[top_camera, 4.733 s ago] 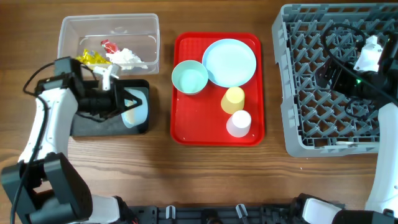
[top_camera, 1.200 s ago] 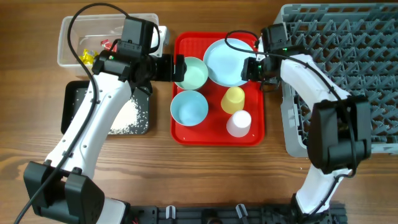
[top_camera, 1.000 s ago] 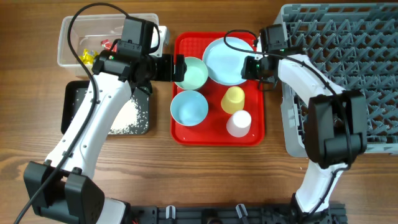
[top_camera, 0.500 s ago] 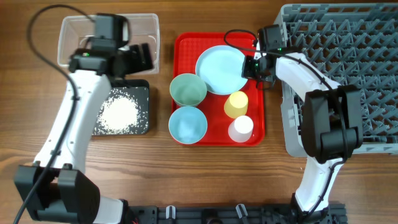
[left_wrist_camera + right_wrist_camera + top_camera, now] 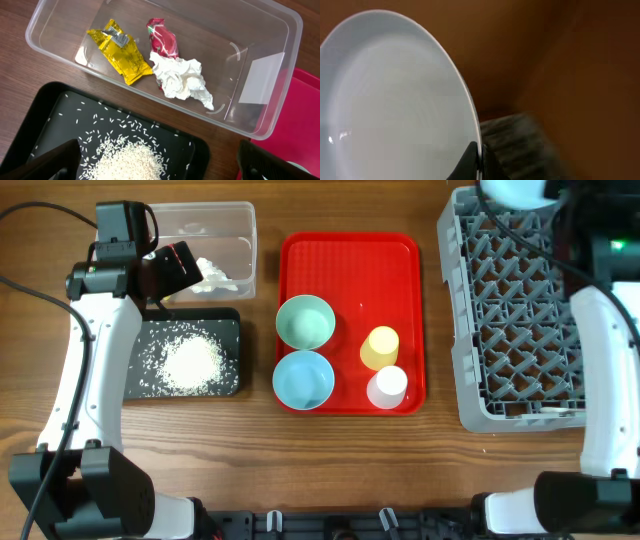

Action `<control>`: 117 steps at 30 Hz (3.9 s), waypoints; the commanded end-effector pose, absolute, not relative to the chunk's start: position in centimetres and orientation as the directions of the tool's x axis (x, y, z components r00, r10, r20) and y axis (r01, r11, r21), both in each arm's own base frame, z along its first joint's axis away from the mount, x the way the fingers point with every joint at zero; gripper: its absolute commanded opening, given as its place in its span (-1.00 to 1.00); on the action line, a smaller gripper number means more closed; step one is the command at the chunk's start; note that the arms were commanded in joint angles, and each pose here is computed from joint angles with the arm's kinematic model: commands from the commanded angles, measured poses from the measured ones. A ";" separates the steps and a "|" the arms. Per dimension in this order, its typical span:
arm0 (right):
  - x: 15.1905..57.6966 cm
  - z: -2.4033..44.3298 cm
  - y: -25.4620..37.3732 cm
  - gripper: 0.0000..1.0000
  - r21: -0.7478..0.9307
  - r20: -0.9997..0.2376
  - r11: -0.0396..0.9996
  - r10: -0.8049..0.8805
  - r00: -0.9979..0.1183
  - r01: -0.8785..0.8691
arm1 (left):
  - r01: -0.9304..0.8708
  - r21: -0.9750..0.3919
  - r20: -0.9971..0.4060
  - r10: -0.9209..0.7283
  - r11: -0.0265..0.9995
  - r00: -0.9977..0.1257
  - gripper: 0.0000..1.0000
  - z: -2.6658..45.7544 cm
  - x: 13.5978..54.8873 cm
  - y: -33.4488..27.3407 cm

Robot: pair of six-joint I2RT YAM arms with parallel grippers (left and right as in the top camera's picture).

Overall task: Sort waste into correct bins and load items into the dishwasher rack
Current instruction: 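Place the plate upright in the dishwasher rack with right gripper, then grasp the yellow cup with right gripper and set it in rack, then grasp the white cup with right gripper and set it in rack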

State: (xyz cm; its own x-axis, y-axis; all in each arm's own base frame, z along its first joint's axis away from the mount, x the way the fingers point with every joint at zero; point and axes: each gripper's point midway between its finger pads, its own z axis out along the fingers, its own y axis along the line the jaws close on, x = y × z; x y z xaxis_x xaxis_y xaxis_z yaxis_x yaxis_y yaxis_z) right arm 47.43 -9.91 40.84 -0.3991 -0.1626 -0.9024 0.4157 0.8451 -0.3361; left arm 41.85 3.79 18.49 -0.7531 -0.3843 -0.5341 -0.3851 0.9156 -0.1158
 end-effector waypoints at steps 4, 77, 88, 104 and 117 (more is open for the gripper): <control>47.9 36.3 -15.9 -0.92 -0.693 -0.641 0.652 -0.361 -0.677 0.308 | -0.406 -0.123 -0.560 -0.401 0.906 -0.725 1.00 19.6 41.7 4.3; 36.3 8.2 15.4 -0.06 0.070 -0.121 0.980 -0.177 -0.977 -0.186 | -0.406 -0.123 -0.560 -0.401 0.906 -0.725 1.00 19.6 41.7 4.3; 31.1 25.5 -1.1 -0.24 0.084 -0.336 0.983 0.180 -0.925 0.160 | -0.406 -0.123 -0.560 -0.401 0.906 -0.725 1.00 19.6 41.7 4.3; 30.9 14.1 -21.1 -0.28 0.076 -0.127 0.729 0.684 -0.719 0.680 | -0.406 -0.123 -0.560 -0.401 0.906 -0.725 1.00 19.6 41.7 4.3; 30.6 15.2 -19.9 0.87 0.066 -0.126 0.732 0.680 -0.722 0.678 | -0.406 -0.123 -0.560 -0.401 0.906 -0.725 1.00 19.6 41.7 4.3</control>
State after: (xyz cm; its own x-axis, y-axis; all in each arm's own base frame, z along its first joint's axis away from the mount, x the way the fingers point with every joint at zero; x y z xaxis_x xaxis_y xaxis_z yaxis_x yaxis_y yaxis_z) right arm 29.80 -21.00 14.03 -0.7089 0.6987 -0.0968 0.6988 0.7143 0.0377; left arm 41.84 3.79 18.67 -0.7478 -0.3904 -0.5371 -0.3897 0.9130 -0.1211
